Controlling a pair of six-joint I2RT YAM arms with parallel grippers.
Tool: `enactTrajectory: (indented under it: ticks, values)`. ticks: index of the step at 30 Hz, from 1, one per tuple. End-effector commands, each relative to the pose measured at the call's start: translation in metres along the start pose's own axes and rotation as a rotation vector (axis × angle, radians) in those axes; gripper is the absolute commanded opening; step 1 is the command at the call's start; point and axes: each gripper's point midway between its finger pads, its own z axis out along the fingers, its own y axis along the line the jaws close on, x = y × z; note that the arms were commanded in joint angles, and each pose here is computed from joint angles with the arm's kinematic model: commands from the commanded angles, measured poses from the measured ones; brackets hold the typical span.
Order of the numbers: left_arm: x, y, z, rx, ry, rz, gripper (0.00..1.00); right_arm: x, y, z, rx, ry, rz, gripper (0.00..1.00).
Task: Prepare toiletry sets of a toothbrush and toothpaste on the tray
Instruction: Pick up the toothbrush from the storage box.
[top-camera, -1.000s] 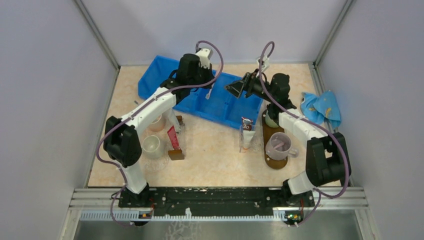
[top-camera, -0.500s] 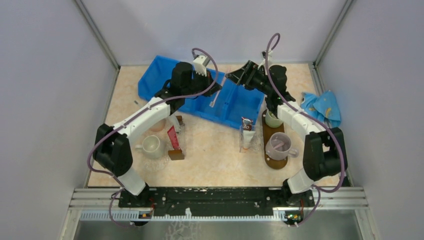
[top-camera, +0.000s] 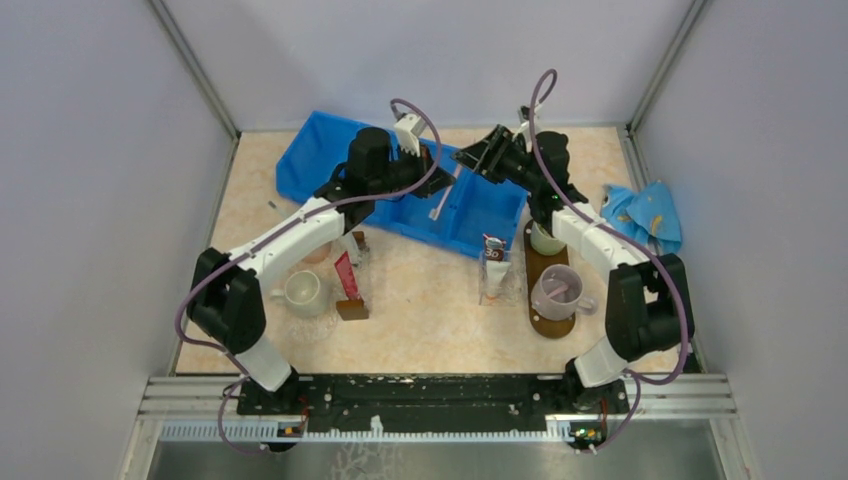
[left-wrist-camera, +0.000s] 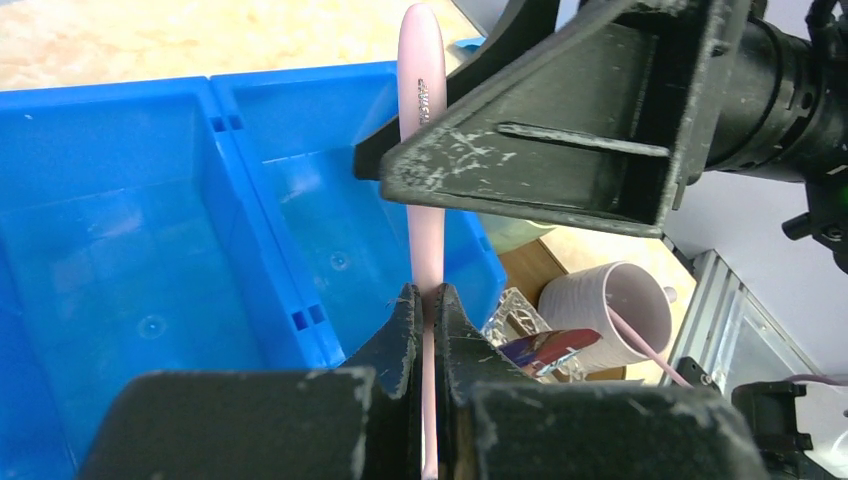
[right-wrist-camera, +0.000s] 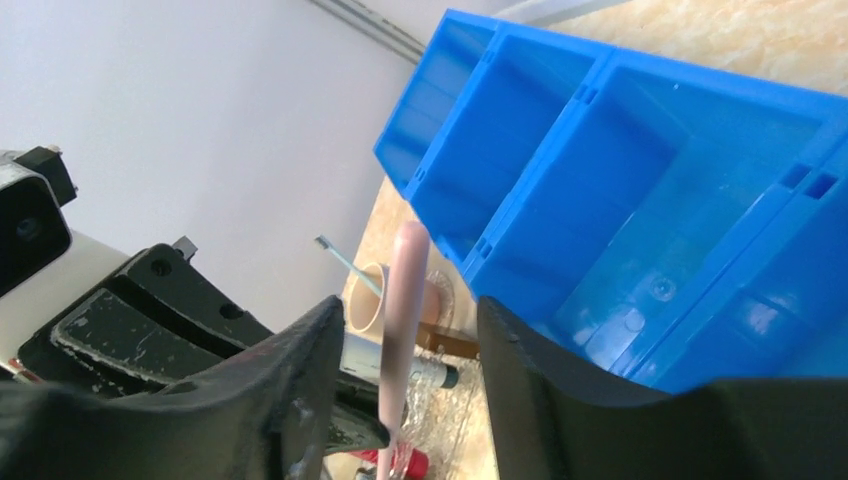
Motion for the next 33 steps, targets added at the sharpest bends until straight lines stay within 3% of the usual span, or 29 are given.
enactTrajectory:
  ticks: [1,3,5,6,8,12,17,25,29,33]
  values:
    - [-0.013,-0.023,-0.002,0.048,-0.036,0.029,0.00,-0.007,0.024,0.006,-0.059,-0.010,0.020,0.44]
    - [-0.013,-0.027,-0.002,0.046,-0.035,0.039,0.00,-0.005,0.025,0.004,-0.058,-0.006,0.044,0.26]
    - [-0.012,-0.032,-0.004,0.053,-0.038,0.046,0.00,-0.003,0.029,0.000,-0.073,-0.002,0.078,0.00]
    - [-0.012,-0.034,-0.006,0.058,-0.043,0.048,0.04,-0.002,0.031,-0.002,-0.085,-0.001,0.093,0.00]
    - [-0.014,-0.039,-0.014,0.075,-0.069,0.048,0.24,-0.003,0.037,-0.009,-0.110,-0.002,0.129,0.00]
    - [-0.016,-0.062,-0.051,0.170,-0.188,0.074,0.52,-0.009,0.052,-0.032,-0.204,-0.009,0.206,0.00]
    - [-0.005,-0.080,-0.100,0.275,-0.315,0.063,0.98,-0.006,0.074,-0.057,-0.338,0.059,0.220,0.00]
    - [0.029,-0.117,-0.127,0.619,-0.141,-0.203,1.00,0.024,0.092,-0.080,-0.475,0.171,0.119,0.00]
    - [0.040,-0.122,-0.112,0.612,-0.086,-0.238,0.95,0.031,0.106,-0.083,-0.510,0.180,0.074,0.00]
    - [0.051,-0.128,-0.095,0.603,-0.025,-0.269,0.82,0.039,0.108,-0.083,-0.501,0.183,0.048,0.00]
